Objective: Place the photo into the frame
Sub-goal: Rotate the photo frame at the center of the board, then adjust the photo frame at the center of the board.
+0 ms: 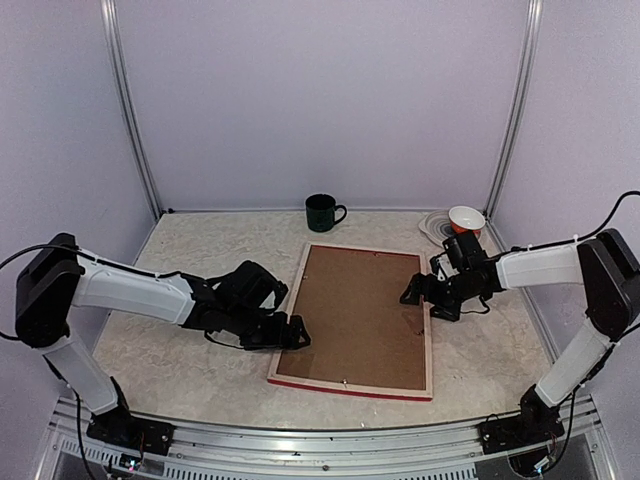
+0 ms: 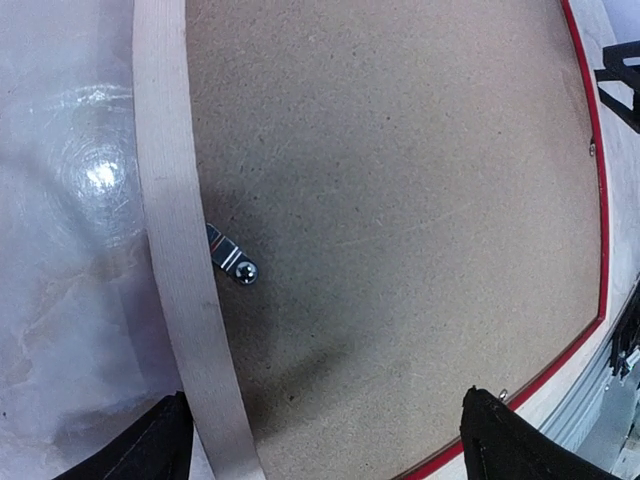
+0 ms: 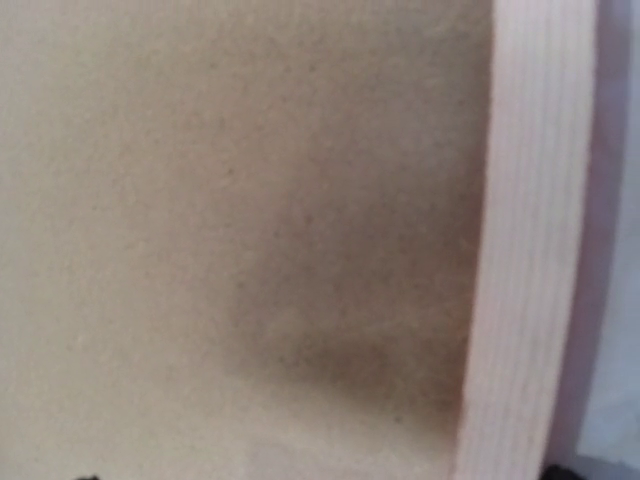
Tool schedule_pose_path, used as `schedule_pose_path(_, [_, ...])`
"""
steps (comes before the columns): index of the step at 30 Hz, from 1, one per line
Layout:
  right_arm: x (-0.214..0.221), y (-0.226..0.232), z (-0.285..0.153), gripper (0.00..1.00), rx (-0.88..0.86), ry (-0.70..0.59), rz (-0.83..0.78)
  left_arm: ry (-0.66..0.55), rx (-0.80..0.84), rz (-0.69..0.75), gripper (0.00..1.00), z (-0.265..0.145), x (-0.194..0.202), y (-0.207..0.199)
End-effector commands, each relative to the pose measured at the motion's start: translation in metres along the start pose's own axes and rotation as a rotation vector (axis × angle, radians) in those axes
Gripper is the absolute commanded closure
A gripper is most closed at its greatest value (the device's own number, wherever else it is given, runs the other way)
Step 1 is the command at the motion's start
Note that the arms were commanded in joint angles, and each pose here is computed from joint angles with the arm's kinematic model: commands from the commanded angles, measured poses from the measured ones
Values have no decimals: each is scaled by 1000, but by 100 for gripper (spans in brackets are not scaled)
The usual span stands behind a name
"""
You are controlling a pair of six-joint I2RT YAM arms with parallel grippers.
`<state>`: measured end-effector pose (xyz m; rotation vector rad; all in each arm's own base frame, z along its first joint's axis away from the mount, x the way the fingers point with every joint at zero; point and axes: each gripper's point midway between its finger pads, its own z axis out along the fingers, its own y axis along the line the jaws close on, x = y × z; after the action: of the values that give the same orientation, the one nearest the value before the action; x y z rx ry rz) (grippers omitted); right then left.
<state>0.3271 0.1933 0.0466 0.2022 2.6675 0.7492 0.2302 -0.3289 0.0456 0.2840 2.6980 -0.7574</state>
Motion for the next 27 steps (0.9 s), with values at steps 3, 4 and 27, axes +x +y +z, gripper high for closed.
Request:
schedule_pose_path(3, [-23, -15, -16, 5, 157, -64, -76, -77, 98, 19, 10, -17, -16, -26])
schedule_pose_path(4, [-26, -18, -20, 5, 187, -74, -87, -81, 108, 19, 10, -18, -17, -28])
schedule_pose_path(27, [-42, 99, -65, 1, 92, -134, -318, -83, -7, -20, 13, 15, -12, 13])
